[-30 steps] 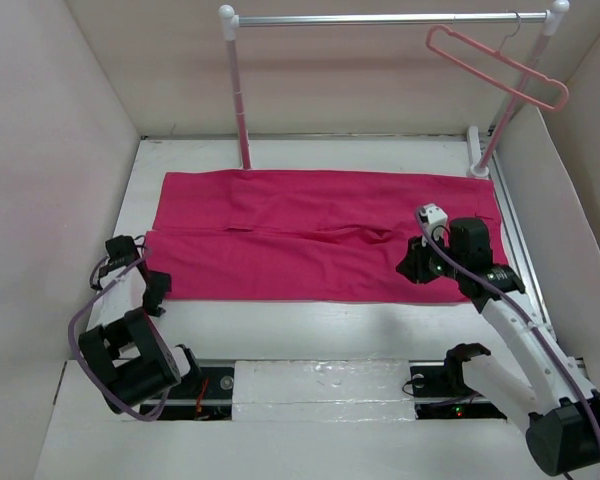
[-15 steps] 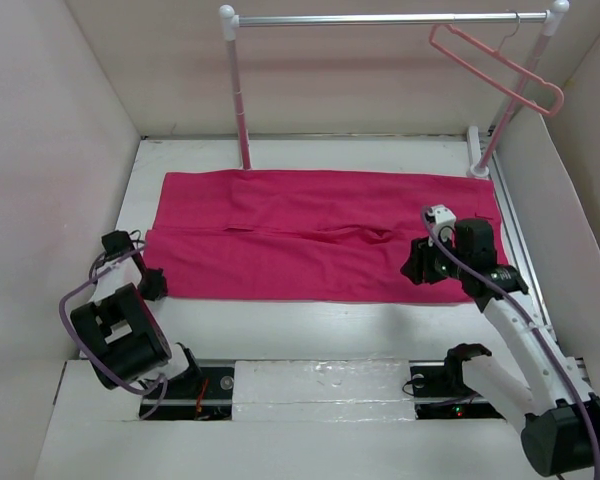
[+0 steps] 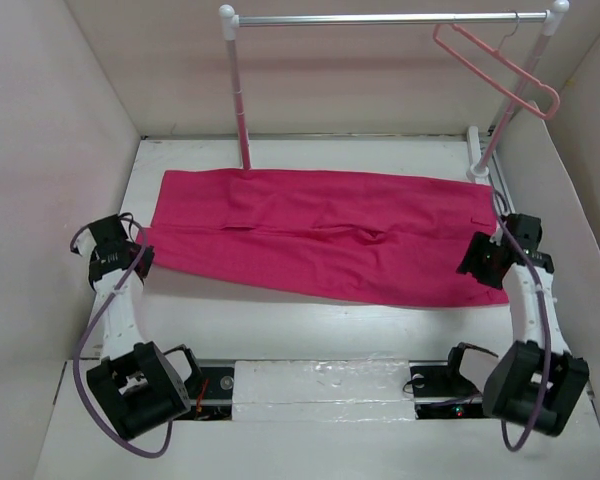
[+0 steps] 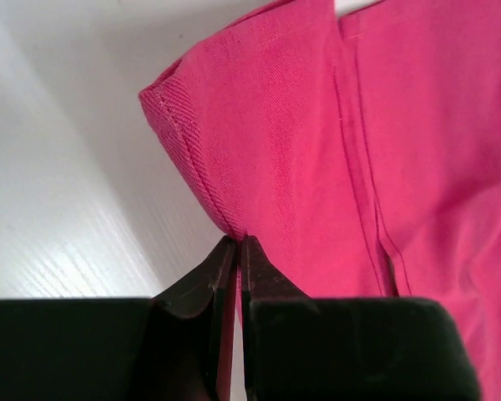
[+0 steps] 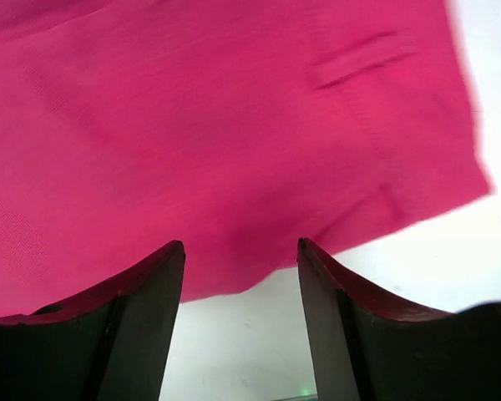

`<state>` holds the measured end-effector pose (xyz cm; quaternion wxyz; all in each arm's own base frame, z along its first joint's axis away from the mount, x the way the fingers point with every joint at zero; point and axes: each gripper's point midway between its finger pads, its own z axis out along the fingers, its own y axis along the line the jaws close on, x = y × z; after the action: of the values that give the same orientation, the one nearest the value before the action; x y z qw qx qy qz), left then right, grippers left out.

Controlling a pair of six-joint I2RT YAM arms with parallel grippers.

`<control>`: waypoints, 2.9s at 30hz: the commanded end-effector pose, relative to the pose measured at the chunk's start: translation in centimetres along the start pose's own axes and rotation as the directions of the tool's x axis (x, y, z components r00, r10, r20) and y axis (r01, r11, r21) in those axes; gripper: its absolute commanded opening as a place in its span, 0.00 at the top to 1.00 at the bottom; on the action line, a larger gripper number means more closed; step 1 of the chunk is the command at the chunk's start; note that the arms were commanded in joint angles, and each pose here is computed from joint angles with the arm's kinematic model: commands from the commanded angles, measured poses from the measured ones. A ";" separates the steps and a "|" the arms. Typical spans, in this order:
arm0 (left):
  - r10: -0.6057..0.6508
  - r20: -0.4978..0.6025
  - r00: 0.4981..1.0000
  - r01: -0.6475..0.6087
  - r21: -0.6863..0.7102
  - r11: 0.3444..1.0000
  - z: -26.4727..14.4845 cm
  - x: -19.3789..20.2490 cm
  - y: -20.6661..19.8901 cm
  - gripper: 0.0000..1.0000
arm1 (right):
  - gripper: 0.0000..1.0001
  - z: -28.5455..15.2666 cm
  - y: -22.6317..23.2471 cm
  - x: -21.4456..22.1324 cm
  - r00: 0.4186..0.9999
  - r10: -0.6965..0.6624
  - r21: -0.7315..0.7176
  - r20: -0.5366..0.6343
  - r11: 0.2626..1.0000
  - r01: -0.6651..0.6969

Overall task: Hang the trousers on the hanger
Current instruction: Fold the trousers at the center of the board.

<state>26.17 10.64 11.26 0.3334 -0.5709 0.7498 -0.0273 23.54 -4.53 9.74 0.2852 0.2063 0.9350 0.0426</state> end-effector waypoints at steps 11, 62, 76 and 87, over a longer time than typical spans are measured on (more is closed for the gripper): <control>-0.004 -0.027 1.000 0.008 0.157 0.988 -1.6 1.3 -2.7 1.00 | 0.42 0.4 -14.4 1.9 0.898 0.436 0.448 -0.057 0.815 -0.367; 0.244 0.260 0.934 -0.243 -0.038 0.969 11.8 -9.2 -25.3 1.00 | 1.00 12.1 -4.5 -32.1 0.938 0.083 0.092 0.336 0.988 -0.121; 0.298 0.264 0.917 -0.321 0.046 0.946 6.9 -10.0 -25.5 0.29 | 0.20 11.1 -1.9 -27.7 0.952 0.085 0.002 0.295 0.996 -0.089; 0.295 -0.128 0.947 -0.296 0.014 0.955 8.8 3.6 -9.6 0.32 | 0.12 7.4 -5.7 -19.3 0.943 0.167 -0.017 0.289 0.985 -0.169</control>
<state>39.02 8.42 8.27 0.3048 -0.4435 0.8426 0.0215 40.31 -16.71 10.12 0.3660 0.2939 0.8822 0.0360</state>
